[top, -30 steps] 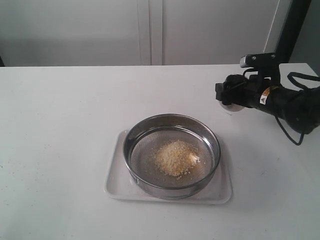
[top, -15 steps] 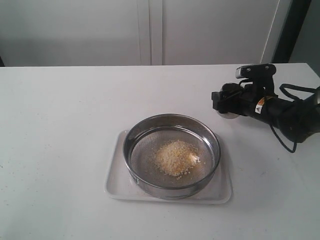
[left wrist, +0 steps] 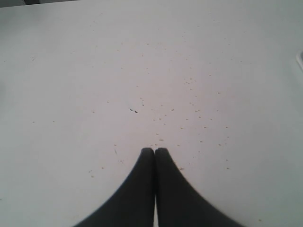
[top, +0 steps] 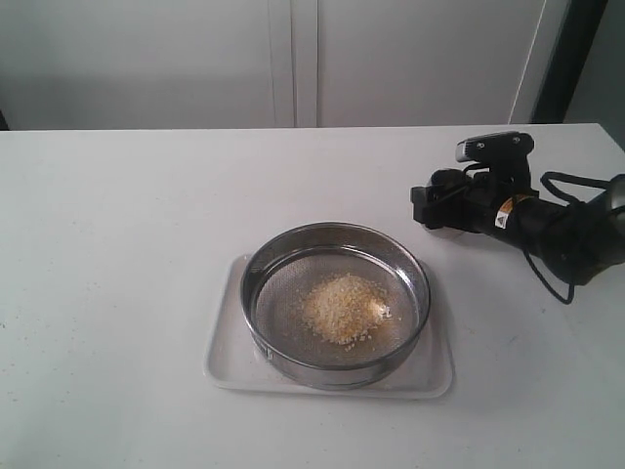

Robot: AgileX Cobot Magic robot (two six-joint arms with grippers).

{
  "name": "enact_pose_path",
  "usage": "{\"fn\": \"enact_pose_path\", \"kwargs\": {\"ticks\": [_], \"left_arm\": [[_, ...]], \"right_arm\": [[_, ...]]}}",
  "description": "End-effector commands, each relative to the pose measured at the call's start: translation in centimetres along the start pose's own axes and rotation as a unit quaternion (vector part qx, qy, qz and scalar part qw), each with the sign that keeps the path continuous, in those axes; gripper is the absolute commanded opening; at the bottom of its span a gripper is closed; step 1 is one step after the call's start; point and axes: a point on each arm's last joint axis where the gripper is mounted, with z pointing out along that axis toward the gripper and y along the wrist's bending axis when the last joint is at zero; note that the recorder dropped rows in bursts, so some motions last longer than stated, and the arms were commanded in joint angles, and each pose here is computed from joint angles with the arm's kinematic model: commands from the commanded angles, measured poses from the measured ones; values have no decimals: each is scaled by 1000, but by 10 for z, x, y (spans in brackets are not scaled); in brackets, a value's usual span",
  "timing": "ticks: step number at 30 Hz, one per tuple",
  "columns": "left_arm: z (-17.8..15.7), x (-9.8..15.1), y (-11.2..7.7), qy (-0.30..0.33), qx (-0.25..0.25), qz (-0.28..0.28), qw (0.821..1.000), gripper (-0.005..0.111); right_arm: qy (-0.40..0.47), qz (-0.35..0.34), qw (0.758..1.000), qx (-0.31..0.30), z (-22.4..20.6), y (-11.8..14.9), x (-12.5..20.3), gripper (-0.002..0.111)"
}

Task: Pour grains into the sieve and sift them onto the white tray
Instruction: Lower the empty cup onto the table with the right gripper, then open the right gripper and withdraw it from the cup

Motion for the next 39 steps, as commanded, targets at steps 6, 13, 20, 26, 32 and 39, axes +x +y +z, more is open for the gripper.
{"fn": "enact_pose_path", "kwargs": {"ticks": [6, 13, 20, 26, 32, 39], "left_arm": [[0, 0, -1, -2, 4, -2, 1000, 0], [0, 0, -1, -2, 4, -2, 1000, 0], [0, 0, -1, -2, 4, -2, 1000, 0], [0, 0, -1, -2, 4, -2, 1000, 0], [0, 0, -1, -2, 4, -2, 1000, 0], [0, 0, -1, -2, 4, -2, 1000, 0]], "right_arm": [[4, 2, 1000, -1, 5, -5, 13, 14], [-19, -2, 1000, -13, 5, -3, 10, 53], [-36, 1, 999, -18, 5, -2, 6, 102], [-56, 8, 998, -18, -1, 0, -11, 102], [-101, 45, 993, -31, -19, 6, -51, 101], [-5, 20, 999, 34, -50, 5, -79, 62]]}}
